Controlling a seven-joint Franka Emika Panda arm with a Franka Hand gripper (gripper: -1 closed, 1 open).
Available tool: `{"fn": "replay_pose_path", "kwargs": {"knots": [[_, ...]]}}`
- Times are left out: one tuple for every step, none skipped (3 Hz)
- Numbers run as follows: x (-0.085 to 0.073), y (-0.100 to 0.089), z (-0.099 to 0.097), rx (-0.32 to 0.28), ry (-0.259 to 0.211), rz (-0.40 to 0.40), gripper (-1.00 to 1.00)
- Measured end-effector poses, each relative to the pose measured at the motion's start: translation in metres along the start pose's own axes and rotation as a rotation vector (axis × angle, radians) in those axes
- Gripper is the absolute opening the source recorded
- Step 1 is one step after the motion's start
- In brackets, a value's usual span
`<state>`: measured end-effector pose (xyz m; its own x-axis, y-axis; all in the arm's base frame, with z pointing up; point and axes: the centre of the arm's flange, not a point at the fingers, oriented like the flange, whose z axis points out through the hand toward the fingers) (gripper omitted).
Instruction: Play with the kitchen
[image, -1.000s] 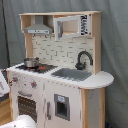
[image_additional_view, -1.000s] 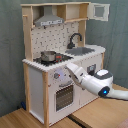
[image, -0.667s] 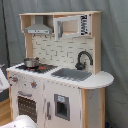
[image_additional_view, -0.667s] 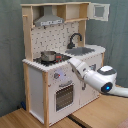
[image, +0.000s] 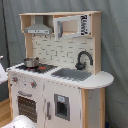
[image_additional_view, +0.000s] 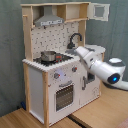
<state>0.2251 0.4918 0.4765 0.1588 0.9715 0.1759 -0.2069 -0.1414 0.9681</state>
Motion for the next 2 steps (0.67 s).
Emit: {"fn": "replay_pose_path", "kwargs": {"knots": [[-0.011, 0.038, -0.007, -0.030, -0.034, -0.003, 1.00], [-0.022, 0.073, -0.016, -0.059, -0.064, -0.006, 1.00]]}}
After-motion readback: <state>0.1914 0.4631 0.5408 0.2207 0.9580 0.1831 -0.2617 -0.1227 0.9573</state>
